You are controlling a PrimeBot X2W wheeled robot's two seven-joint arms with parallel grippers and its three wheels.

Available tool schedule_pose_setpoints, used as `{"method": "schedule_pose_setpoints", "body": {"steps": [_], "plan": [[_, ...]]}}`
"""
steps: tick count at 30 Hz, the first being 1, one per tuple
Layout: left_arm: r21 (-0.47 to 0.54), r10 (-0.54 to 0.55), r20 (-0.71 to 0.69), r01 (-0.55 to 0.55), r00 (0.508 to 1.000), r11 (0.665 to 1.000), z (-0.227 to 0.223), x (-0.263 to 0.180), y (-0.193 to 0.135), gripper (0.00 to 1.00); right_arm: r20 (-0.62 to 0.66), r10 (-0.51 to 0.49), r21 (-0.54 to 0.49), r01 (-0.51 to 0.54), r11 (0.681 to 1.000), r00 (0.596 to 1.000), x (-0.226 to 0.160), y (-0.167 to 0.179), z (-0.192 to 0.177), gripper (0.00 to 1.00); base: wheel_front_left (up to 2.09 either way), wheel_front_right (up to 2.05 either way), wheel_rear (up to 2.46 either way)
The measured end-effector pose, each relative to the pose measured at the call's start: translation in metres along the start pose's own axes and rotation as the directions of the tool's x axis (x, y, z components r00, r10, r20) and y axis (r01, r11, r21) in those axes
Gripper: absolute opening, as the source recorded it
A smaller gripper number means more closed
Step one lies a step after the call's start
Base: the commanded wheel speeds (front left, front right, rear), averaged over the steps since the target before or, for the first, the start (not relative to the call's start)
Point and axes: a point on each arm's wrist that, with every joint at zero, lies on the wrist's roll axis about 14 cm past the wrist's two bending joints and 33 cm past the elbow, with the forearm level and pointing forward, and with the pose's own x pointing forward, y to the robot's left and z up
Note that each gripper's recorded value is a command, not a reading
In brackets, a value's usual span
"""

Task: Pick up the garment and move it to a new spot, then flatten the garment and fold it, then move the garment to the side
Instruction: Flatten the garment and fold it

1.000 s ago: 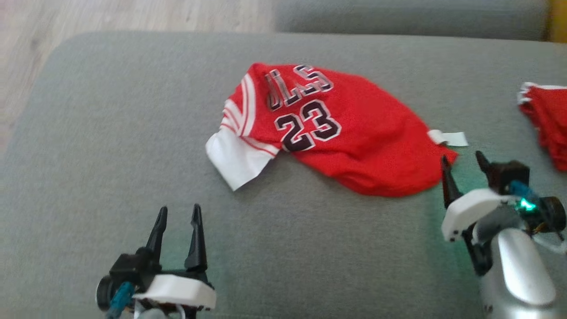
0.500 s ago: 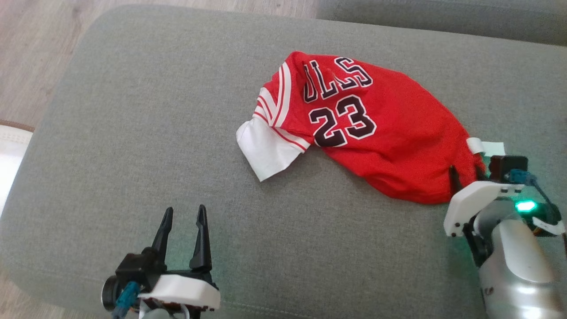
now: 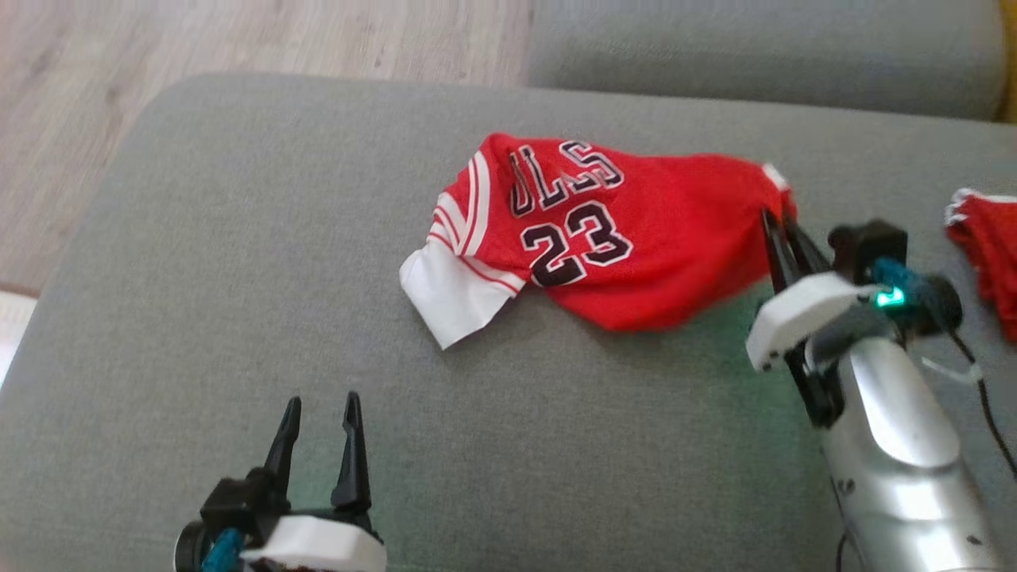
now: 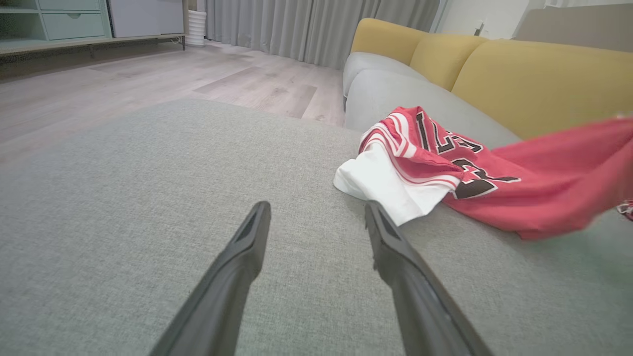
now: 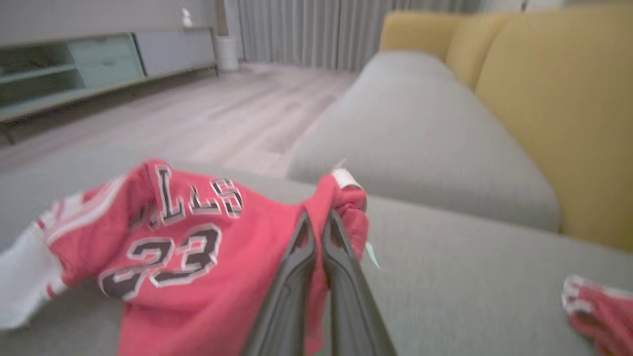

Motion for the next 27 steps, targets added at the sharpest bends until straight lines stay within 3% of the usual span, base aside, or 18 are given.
{"method": "schedule_pose_setpoints", "body": {"steps": [5, 9, 12, 15, 20, 24, 27], "plan": [[-0.003, -0.024, 0.017, 0.024, 1.0, 1.0, 0.002, -0.01, -0.007, 1.0, 0.24, 0.056, -0.077, -0.039, 0.996, 0.969, -0.017, 0.012, 0.087, 0.0, 0.0, 0.0, 0.0], [-0.005, -0.035, 0.037, 0.035, 0.999, 0.999, 0.006, -0.016, -0.01, 1.0, 0.42, 0.103, -0.128, -0.053, 0.99, 0.902, -0.049, 0.023, 0.158, 0.0, 0.0, 0.0, 0.0], [-0.006, -0.035, 0.05, 0.035, 0.998, 0.999, 0.009, -0.018, -0.009, 1.0, 0.499, 0.139, -0.167, -0.062, 0.984, 0.855, -0.072, 0.032, 0.194, 0.0, 0.0, 0.0, 0.0], [-0.007, -0.026, 0.057, 0.027, 0.998, 1.0, 0.012, -0.018, -0.008, 1.0, 0.522, 0.167, -0.195, -0.073, 0.978, 0.836, -0.084, 0.038, 0.212, 0.0, 0.0, 0.0, 0.0], [-0.013, -0.005, 0.052, 0.006, 0.999, 1.0, 0.01, -0.02, -0.002, 1.0, 0.484, 0.144, -0.207, -0.047, 0.977, 0.863, -0.073, 0.025, 0.213, 0.0, 0.0, 0.0, 0.0], [-0.021, 0.006, 0.03, -0.006, 1.0, 1.0, 0.004, -0.021, 0.001, 1.0, 0.394, 0.082, -0.199, -0.002, 0.98, 0.916, -0.039, -0.002, 0.202, 0.0, 0.0, 0.0, 0.0], [-0.024, 0.005, 0.024, -0.005, 1.0, 1.0, 0.002, -0.017, -0.001, 1.0, 0.279, 0.001, -0.194, 0.055, 0.979, 0.96, -0.007, -0.036, 0.173, 0.0, 0.0, 0.0, 0.0]]}}
